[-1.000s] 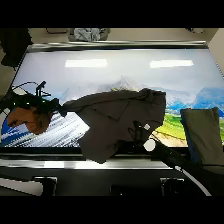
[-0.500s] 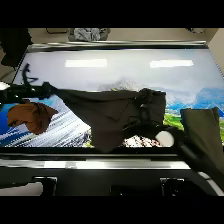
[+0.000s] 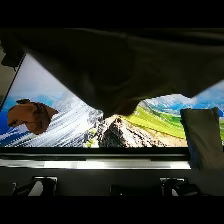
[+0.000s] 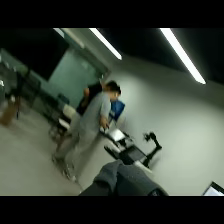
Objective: Fold the shirts.
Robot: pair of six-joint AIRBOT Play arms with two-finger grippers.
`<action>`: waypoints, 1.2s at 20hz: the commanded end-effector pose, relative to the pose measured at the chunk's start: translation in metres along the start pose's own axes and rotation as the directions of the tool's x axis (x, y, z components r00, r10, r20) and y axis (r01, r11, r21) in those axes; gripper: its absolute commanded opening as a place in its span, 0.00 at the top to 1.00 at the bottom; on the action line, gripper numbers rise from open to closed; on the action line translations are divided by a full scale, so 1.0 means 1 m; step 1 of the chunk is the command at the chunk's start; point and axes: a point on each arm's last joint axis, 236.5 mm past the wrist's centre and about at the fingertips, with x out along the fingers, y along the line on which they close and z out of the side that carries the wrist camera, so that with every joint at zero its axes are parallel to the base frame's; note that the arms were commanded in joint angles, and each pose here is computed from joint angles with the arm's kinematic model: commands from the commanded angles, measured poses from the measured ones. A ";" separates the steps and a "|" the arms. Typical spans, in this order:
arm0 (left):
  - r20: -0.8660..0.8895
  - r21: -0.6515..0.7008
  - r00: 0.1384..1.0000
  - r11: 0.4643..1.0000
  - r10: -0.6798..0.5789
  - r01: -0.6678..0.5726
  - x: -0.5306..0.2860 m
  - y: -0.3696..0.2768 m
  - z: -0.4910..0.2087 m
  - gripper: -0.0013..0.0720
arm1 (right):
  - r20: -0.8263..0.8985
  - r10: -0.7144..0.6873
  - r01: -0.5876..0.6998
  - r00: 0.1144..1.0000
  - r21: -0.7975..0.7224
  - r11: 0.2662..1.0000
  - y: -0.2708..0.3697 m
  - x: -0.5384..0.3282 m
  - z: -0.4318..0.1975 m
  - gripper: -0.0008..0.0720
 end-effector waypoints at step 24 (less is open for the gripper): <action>-0.866 -0.011 0.429 0.846 0.258 -0.533 -0.028 0.299 -0.452 0.94 | -0.751 0.219 -0.245 0.623 0.079 0.966 0.181 0.294 -0.386 0.91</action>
